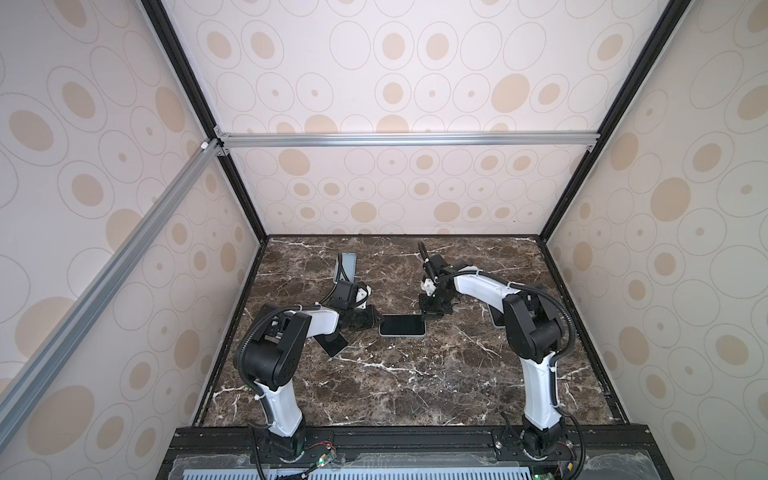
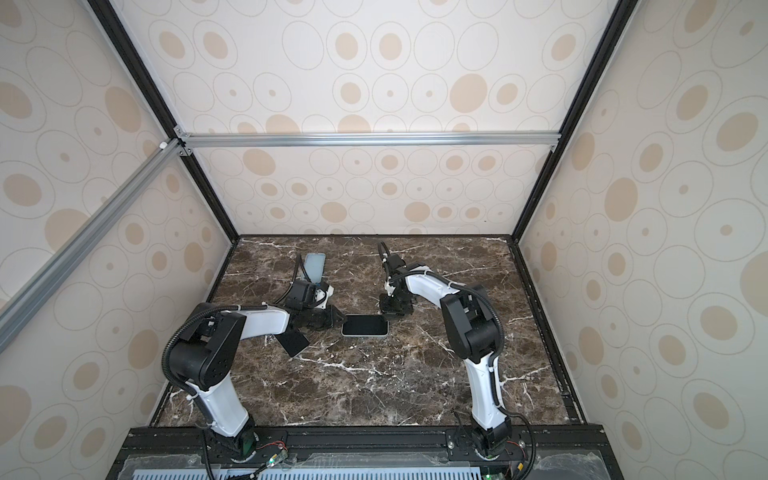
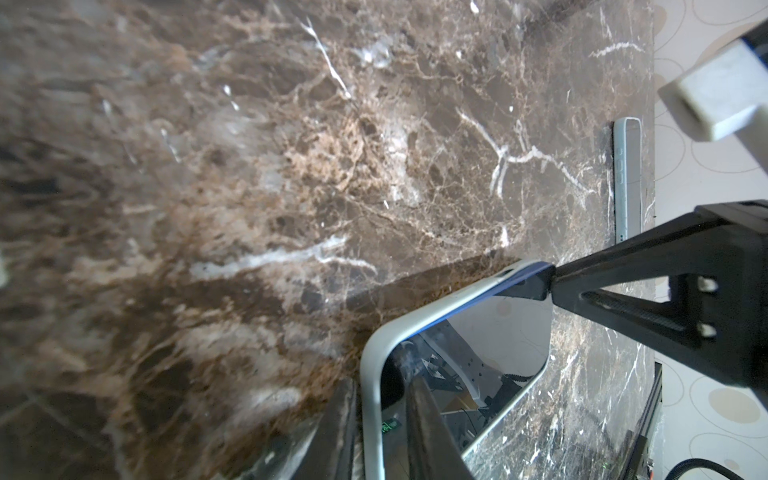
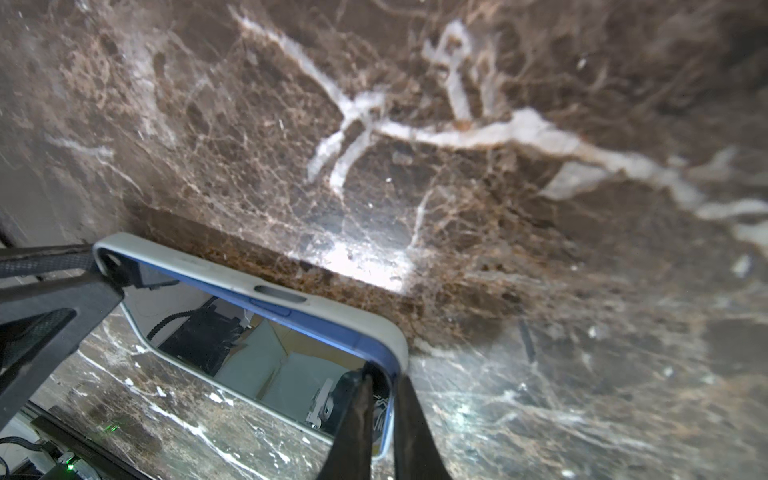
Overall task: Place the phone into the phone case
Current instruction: 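Pinch the case rim onto the phone corner with the right gripper, then open both grippers and lift them away from the cased phone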
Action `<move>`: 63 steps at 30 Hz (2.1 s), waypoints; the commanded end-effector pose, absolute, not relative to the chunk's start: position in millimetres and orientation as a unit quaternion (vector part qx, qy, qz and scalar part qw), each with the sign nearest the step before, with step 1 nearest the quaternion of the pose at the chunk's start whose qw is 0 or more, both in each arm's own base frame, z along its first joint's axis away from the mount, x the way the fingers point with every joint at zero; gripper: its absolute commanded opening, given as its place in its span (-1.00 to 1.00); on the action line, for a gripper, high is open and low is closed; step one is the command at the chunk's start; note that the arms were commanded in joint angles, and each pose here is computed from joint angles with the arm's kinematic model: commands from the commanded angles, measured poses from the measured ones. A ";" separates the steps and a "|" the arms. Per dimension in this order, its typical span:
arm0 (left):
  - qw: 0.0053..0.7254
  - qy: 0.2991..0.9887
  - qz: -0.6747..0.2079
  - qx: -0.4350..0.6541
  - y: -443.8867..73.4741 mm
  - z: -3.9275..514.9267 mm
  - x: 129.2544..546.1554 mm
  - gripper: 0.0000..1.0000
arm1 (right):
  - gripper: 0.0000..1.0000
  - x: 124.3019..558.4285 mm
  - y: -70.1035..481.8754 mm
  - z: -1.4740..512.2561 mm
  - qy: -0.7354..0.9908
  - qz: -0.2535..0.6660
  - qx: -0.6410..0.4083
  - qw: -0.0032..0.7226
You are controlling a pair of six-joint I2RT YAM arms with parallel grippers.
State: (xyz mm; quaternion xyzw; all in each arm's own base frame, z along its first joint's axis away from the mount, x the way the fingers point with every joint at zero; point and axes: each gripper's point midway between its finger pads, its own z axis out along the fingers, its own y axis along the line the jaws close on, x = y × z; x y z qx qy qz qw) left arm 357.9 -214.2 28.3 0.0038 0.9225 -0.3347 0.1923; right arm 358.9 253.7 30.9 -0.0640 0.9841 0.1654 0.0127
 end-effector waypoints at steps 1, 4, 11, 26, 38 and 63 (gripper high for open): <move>0.198 0.918 -0.343 0.007 -217.1 33.3 365.2 -0.55 | -0.75 334.8 229.7 -16.3 0.993 0.094 -0.066 -0.041; 0.197 0.918 -0.345 0.005 -217.6 33.2 366.1 -0.55 | -0.77 323.8 225.3 -31.8 0.993 0.069 -0.075 -0.057; 0.193 0.918 -0.346 0.004 -218.1 30.6 365.3 -0.55 | -0.79 301.8 222.3 -65.9 0.991 0.035 -0.090 -0.089; 0.183 0.919 -0.348 -0.001 -219.3 23.3 363.3 -0.56 | -0.79 289.0 217.2 -94.0 0.990 0.018 -0.088 -0.108; 0.196 0.919 -0.343 0.001 -217.5 28.8 367.1 -0.57 | -0.74 309.1 229.2 -52.0 0.990 0.002 -0.129 -0.060; 0.506 0.816 -0.270 0.073 -178.4 195.7 392.0 -0.42 | 0.01 393.5 285.6 197.2 0.888 0.079 -0.353 0.285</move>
